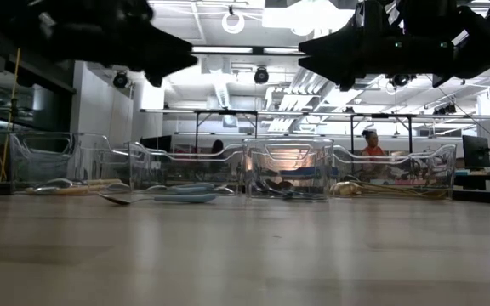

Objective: Sort silverware by color (type)
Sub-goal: Put the blue spoon into the left transparent bin

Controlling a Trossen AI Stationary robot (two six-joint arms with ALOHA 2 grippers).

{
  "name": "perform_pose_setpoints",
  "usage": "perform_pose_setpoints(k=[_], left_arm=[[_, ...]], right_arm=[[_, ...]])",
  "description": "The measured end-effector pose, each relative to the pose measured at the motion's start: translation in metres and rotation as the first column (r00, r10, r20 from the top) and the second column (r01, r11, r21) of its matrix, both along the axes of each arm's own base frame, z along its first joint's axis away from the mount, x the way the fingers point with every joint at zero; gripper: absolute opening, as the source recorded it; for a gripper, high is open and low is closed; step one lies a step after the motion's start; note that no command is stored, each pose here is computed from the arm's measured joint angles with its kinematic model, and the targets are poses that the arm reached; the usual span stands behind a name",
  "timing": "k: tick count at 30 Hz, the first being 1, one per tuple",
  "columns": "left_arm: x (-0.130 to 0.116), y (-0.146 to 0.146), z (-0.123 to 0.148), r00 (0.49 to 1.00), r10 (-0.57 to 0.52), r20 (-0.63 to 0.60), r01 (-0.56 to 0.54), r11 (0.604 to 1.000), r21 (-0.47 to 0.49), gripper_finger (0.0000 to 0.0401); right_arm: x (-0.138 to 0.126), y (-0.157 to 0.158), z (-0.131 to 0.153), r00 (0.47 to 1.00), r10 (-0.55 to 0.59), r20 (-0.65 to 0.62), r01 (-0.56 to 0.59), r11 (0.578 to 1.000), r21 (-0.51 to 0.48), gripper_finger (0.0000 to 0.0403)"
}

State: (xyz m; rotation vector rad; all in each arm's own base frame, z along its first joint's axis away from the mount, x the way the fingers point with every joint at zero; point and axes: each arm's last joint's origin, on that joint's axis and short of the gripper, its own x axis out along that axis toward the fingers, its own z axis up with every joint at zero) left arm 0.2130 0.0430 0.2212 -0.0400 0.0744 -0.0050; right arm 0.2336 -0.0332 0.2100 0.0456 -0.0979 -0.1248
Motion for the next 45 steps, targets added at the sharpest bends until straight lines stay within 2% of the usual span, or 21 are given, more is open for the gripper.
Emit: perform_pose_setpoints(k=[4, 11, 23, 36, 45], left_arm=[[-0.014, -0.017, -0.008, 0.993, 0.005, 0.12, -0.008, 1.0, 0.026, 0.0172], [-0.021, -0.021, -0.003, 0.984, 0.053, 0.173, -0.066, 0.995, 0.073, 0.0172], [-0.021, -0.021, -0.003, 0.984, 0.053, 0.17, -0.066, 0.995, 0.077, 0.0172], [-0.021, -0.02, -0.001, 0.981, 0.058, 0.182, -0.083, 0.988, 0.133, 0.0172], [-0.02, -0.02, 0.0, 0.981, 0.06, 0.186, -0.085, 0.988, 0.129, 0.0172]], right_arm=[[0.0, 0.0, 0.0, 1.0, 0.0, 0.001, 0.0, 1.0, 0.0, 0.0197], [0.0, 0.0, 0.001, 1.0, 0.0, 0.008, 0.0, 1.0, -0.002, 0.0197], [0.0, 0.0, 0.001, 1.0, 0.002, 0.016, -0.003, 1.0, 0.026, 0.0197], [0.0, 0.0, 0.0, 1.0, 0.004, 0.003, -0.005, 0.999, 0.053, 0.0197], [0.001, 0.003, -0.001, 1.0, 0.018, -0.001, -0.018, 0.997, 0.081, 0.0197]])
